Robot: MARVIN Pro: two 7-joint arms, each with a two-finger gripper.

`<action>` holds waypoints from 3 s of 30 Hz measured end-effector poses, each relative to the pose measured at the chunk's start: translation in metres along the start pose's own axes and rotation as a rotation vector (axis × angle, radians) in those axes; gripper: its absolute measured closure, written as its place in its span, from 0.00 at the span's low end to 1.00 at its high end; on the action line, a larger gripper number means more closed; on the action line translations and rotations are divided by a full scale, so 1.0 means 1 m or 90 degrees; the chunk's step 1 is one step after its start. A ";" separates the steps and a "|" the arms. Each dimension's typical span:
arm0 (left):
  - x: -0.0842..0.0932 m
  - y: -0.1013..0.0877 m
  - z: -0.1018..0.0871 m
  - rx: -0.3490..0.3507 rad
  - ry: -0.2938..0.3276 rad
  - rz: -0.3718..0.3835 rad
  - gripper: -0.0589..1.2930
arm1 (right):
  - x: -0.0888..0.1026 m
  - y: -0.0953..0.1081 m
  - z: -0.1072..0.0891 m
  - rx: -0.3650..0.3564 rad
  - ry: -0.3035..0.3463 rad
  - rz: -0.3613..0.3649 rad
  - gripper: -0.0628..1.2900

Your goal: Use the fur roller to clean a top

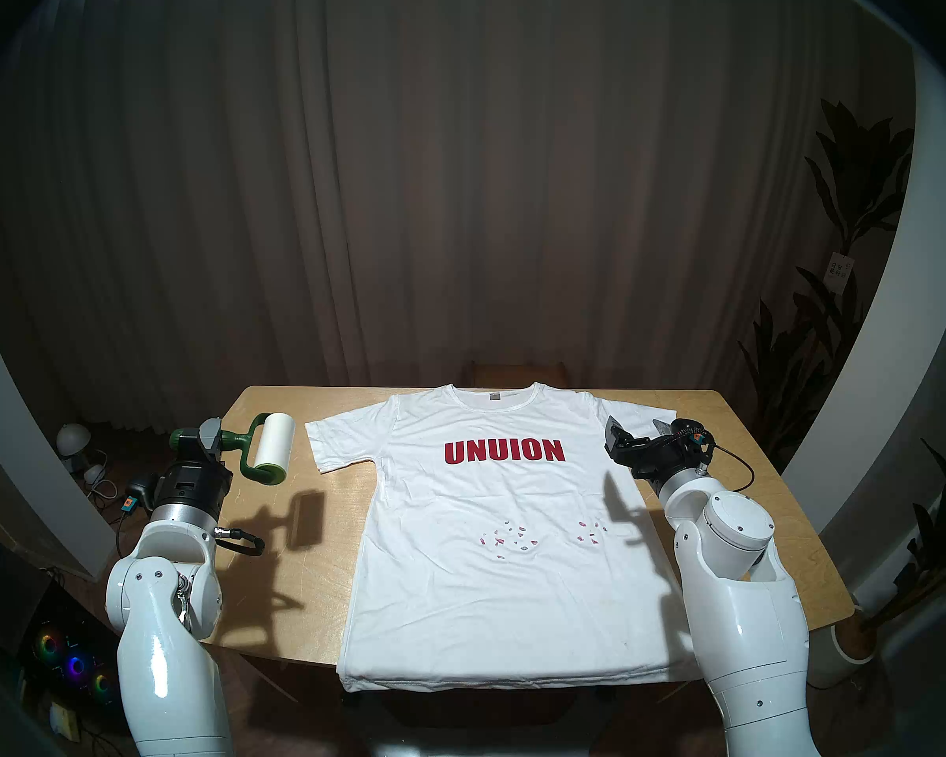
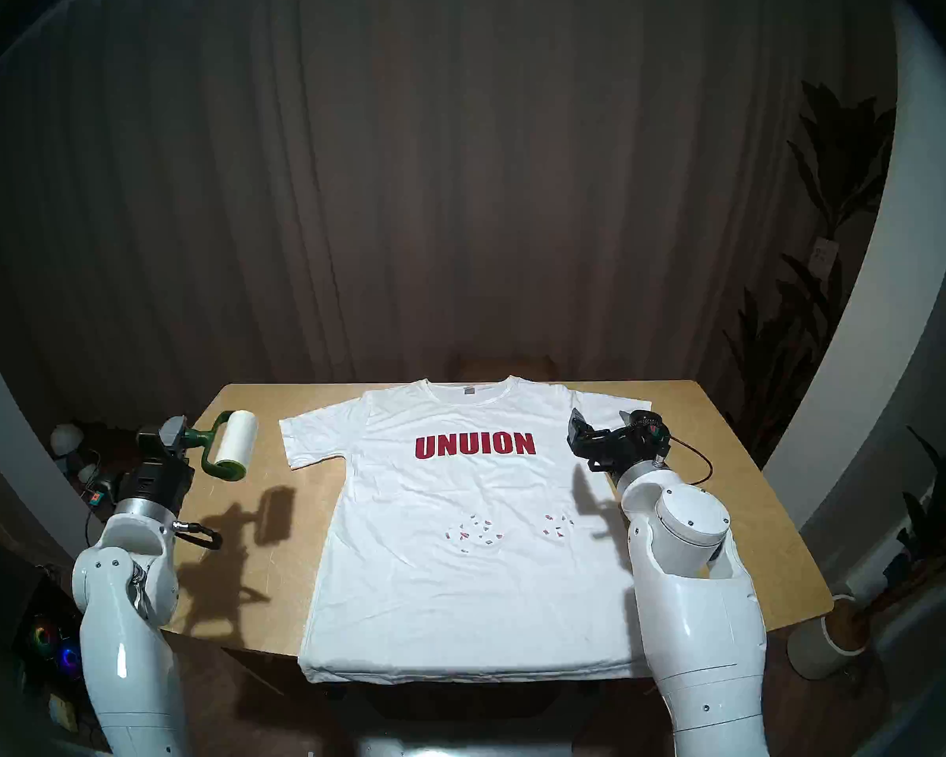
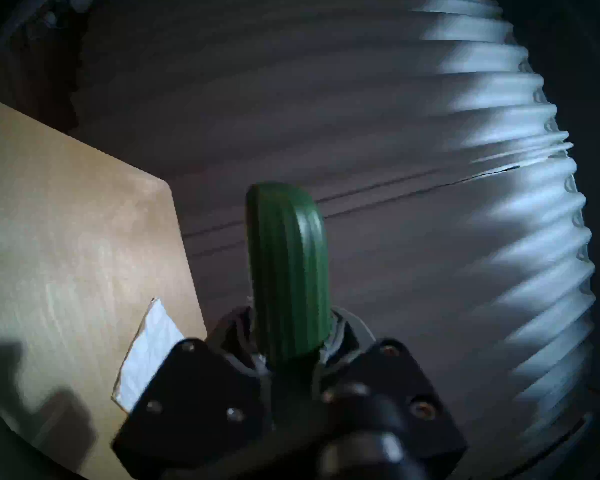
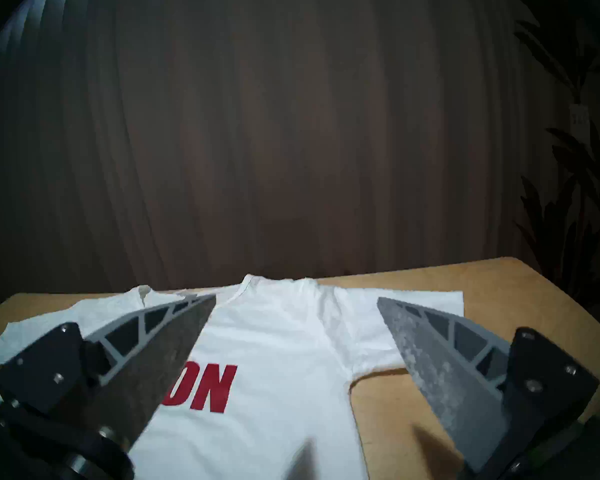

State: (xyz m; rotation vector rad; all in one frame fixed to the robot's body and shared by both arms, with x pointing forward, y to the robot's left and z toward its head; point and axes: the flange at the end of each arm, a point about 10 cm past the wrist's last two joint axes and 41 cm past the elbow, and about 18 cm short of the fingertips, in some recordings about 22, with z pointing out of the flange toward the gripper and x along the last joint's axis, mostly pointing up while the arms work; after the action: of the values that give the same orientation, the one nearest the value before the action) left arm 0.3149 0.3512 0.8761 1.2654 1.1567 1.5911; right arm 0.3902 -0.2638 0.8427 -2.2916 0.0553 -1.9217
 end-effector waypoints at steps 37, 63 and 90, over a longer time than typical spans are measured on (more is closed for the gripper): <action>-0.145 0.025 -0.005 -0.059 -0.135 0.181 0.87 | -0.075 0.069 -0.064 0.023 -0.040 -0.168 0.05; -0.215 0.035 -0.012 -0.050 -0.201 0.263 0.87 | -0.082 0.108 -0.048 0.093 -0.008 -0.227 0.05; -0.296 0.070 -0.010 0.007 -0.168 0.283 0.87 | -0.095 0.112 -0.042 0.086 -0.015 -0.271 0.05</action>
State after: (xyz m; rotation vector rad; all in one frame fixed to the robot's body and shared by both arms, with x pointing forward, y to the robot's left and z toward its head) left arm 0.3615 0.0508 0.8634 1.7694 0.7531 1.6587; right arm 0.3398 -0.3660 0.7417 -2.3762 -0.5914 -2.0018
